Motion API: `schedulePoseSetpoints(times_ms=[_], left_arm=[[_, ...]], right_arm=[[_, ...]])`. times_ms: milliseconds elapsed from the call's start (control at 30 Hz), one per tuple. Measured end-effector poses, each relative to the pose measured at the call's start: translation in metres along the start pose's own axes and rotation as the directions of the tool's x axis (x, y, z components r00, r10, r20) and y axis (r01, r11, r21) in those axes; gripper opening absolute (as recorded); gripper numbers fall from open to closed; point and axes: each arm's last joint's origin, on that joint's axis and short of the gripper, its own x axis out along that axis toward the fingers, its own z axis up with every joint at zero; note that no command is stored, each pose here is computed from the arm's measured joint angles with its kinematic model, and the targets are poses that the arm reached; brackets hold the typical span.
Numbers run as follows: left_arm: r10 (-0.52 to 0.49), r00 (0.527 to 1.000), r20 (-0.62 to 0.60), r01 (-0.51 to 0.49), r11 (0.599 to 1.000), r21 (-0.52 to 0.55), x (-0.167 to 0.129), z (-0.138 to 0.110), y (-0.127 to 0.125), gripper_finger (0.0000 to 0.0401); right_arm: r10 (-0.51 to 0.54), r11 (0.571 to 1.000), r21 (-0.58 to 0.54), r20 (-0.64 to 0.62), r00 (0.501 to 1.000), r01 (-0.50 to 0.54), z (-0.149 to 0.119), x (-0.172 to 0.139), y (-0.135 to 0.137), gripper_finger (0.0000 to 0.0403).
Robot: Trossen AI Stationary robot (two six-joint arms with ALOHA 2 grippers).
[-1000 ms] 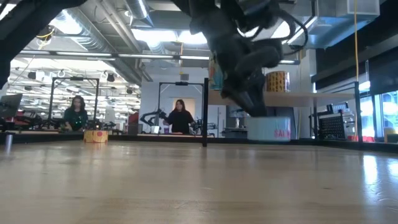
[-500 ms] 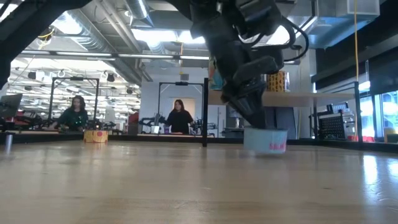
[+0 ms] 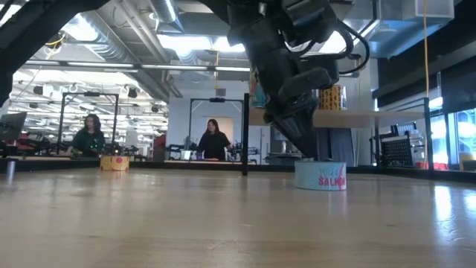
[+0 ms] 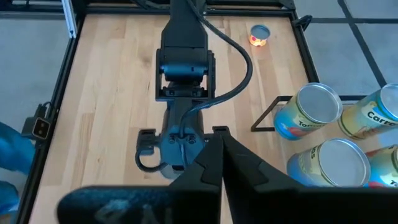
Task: Pick and place cans onto a shelf
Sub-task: Put the canned tuna on the shelf
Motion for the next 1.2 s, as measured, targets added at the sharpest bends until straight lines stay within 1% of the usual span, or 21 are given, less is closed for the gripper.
schedulePoseSetpoints(times_ms=[100,300,367,433,500,567,633,667,733,800,833,900,1033,1200], left_arm=[[-0.029,0.999,-0.016,0.029,1.000,-0.001,-0.012,0.000,-0.001,0.0035],[-0.020,1.000,-0.024,0.020,1.000,-0.001,-0.067,0.003,0.000,0.0015],[-0.008,1.000,0.009,0.008,1.000,-0.002,-0.087,0.006,0.000,0.0005],[0.010,1.000,0.012,-0.009,1.000,-0.018,-0.110,0.004,0.000,0.0002],[0.028,0.998,0.054,-0.026,0.999,-0.032,-0.130,0.006,-0.002,0.0002],[0.040,0.998,0.053,-0.038,0.998,-0.044,-0.148,0.002,-0.004,0.0001],[0.044,0.995,0.091,-0.039,0.998,-0.059,-0.170,0.001,-0.008,0.0001],[0.048,0.995,0.091,-0.042,0.997,-0.064,-0.180,-0.002,-0.010,0.0001],[0.047,0.990,0.131,-0.038,0.997,-0.071,-0.202,-0.005,-0.015,0.0001],[0.053,0.989,0.139,-0.045,0.997,-0.060,-0.222,-0.011,-0.019,0.0001],[0.061,0.985,0.162,-0.052,0.997,-0.060,-0.233,-0.013,-0.022,0.0001],[0.074,0.983,0.169,-0.061,0.995,-0.080,-0.252,-0.021,-0.025,0.0000],[0.105,0.971,0.214,-0.081,0.989,-0.122,-0.285,-0.035,-0.032,0.0000],[0.123,0.957,0.263,-0.091,0.987,-0.131,-0.314,-0.049,-0.040,0.0000]], right_arm=[[0.008,0.999,-0.040,0.000,1.000,-0.008,0.000,0.000,0.002,0.0010],[0.046,0.991,-0.124,0.001,0.999,-0.046,-0.001,-0.002,0.013,0.0010],[0.061,0.988,-0.139,0.001,0.998,-0.060,-0.001,-0.003,0.017,0.0010],[0.073,0.985,-0.153,-0.010,0.997,-0.073,-0.003,-0.003,0.020,0.0010],[0.082,0.982,-0.168,-0.034,0.996,-0.087,-0.005,-0.003,0.024,0.0010],[0.097,0.977,-0.184,-0.059,0.994,-0.106,-0.007,-0.001,0.029,0.0010],[0.113,0.971,-0.202,-0.100,0.989,-0.131,-0.010,0.004,0.034,0.0010],[0.122,0.966,-0.213,-0.126,0.984,-0.147,-0.012,0.009,0.038,0.0010],[0.150,0.954,-0.236,-0.167,0.975,-0.187,-0.016,0.019,0.046,0.0010],[0.182,0.935,-0.265,-0.214,0.960,-0.236,-0.021,0.035,0.055,0.0010],[0.195,0.928,-0.270,-0.238,0.951,-0.258,-0.024,0.043,0.059,0.0010],[0.208,0.919,-0.269,-0.285,0.936,-0.287,-0.032,0.060,0.066,0.0010],[0.216,0.924,-0.235,-0.328,0.920,-0.301,-0.048,0.093,0.075,0.0010],[0.212,0.947,-0.169,-0.315,0.925,-0.274,-0.062,0.130,0.083,0.0010]])
